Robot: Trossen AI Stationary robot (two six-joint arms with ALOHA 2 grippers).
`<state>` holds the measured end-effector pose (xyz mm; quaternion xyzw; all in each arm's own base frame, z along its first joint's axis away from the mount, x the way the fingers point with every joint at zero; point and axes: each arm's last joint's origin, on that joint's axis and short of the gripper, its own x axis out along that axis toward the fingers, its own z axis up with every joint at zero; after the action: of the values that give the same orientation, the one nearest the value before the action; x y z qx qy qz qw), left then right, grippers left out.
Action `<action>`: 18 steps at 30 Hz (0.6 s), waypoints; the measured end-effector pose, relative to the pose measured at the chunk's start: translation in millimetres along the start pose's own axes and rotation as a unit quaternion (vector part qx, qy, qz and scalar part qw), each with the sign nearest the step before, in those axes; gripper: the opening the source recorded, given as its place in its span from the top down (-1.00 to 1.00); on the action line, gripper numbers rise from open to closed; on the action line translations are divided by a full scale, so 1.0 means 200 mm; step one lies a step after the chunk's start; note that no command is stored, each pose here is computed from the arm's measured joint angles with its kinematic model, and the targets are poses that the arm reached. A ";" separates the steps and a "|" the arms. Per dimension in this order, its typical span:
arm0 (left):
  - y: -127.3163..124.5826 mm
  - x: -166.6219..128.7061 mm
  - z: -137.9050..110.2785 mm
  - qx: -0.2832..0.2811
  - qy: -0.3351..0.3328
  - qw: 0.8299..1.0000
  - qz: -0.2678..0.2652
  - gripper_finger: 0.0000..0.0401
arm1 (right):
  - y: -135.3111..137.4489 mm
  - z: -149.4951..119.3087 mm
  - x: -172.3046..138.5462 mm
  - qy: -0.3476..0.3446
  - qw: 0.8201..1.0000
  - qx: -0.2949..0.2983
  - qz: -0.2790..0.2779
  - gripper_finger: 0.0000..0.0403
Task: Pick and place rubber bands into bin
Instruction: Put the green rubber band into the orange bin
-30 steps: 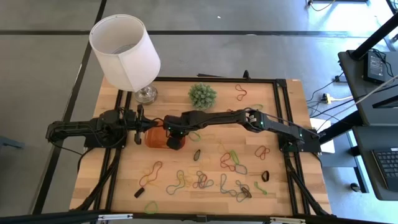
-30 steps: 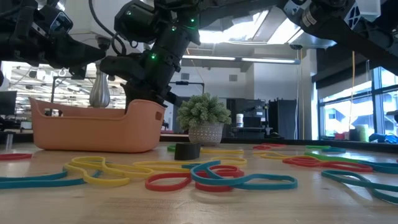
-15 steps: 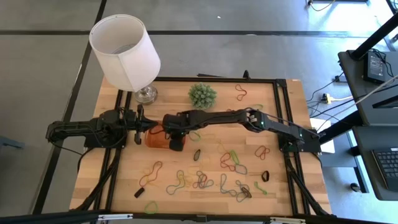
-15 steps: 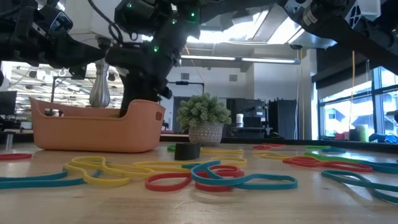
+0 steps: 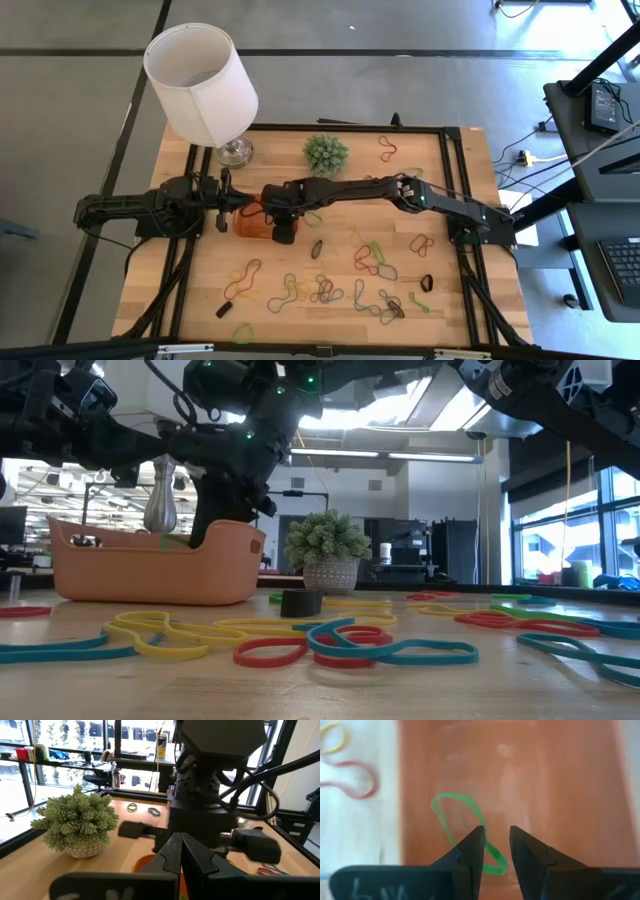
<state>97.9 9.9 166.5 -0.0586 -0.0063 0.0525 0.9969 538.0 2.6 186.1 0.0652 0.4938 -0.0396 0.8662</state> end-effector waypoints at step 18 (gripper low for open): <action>0.00 0.00 0.00 0.000 0.000 1.000 0.000 0.98 | -0.04 0.02 0.00 -0.007 0.997 0.046 0.067 0.96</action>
<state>97.9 9.9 166.5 -0.0585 -0.0062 0.0524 0.9969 541.1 -5.9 187.9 0.1373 0.4796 -0.0049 0.8667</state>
